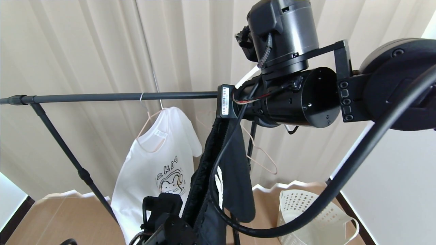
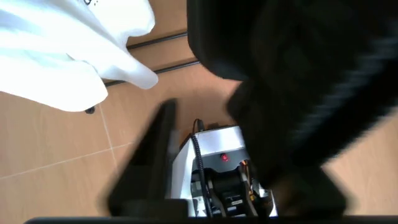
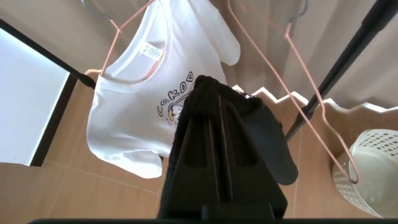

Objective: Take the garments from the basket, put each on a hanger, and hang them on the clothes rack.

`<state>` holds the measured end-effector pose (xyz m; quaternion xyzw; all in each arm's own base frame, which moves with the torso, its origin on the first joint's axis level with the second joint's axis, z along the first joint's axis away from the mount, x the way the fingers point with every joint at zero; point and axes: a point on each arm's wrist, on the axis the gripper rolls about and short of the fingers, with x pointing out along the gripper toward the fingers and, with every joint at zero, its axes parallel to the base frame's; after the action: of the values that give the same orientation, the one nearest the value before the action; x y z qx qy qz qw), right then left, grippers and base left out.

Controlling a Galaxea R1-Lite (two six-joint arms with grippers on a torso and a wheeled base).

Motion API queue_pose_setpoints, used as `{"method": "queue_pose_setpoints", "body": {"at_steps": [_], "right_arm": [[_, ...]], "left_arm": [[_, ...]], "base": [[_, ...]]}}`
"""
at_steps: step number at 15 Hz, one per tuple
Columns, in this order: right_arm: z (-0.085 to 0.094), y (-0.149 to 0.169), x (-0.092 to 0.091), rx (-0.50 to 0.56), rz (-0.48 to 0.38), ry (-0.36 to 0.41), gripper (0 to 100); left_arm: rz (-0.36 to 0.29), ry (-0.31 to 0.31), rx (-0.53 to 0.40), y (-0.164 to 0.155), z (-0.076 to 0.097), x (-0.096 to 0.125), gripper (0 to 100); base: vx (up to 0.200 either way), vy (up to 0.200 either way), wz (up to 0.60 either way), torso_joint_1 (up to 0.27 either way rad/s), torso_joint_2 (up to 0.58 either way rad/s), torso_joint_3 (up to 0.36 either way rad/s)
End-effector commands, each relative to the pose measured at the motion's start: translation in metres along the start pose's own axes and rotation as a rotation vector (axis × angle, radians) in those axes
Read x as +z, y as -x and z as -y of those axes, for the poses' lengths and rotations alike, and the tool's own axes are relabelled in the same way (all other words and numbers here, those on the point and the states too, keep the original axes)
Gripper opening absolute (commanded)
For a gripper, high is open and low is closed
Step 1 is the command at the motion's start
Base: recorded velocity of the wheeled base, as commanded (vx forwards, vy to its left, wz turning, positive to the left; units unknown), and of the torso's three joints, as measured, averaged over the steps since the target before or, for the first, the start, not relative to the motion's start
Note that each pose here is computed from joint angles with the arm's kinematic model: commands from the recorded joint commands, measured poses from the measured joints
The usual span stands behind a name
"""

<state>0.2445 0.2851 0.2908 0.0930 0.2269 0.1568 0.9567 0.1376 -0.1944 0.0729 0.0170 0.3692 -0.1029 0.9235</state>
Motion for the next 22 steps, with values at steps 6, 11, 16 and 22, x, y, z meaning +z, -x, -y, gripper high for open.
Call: {"method": "queue_pose_setpoints", "body": {"at_steps": [6,11,16,22], "right_arm": [[0.044,0.043,-0.022,-0.075,-0.076,0.045,0],[0.063,0.055,-0.055,-0.133,-0.213,0.153,0],[0.073,0.052,-0.08,-0.281,-0.335,0.275,0],[0.106,0.049,-0.064,-0.465,-0.292,0.232,0]], "left_arm": [[0.259,0.113,0.001,0.051,-0.06,0.062,0],[0.334,0.055,-0.101,0.058,-0.06,0.106,0],[0.261,-0.008,-0.129,0.054,-0.051,0.118,0],[0.2,-0.004,-0.097,0.053,-0.067,0.117,0]], "base": [[0.0,0.0,0.0,0.0,0.0,0.0],[0.0,0.0,0.0,0.0,0.0,0.0],[0.0,0.0,0.0,0.0,0.0,0.0],[0.0,0.0,0.0,0.0,0.0,0.0]]}}
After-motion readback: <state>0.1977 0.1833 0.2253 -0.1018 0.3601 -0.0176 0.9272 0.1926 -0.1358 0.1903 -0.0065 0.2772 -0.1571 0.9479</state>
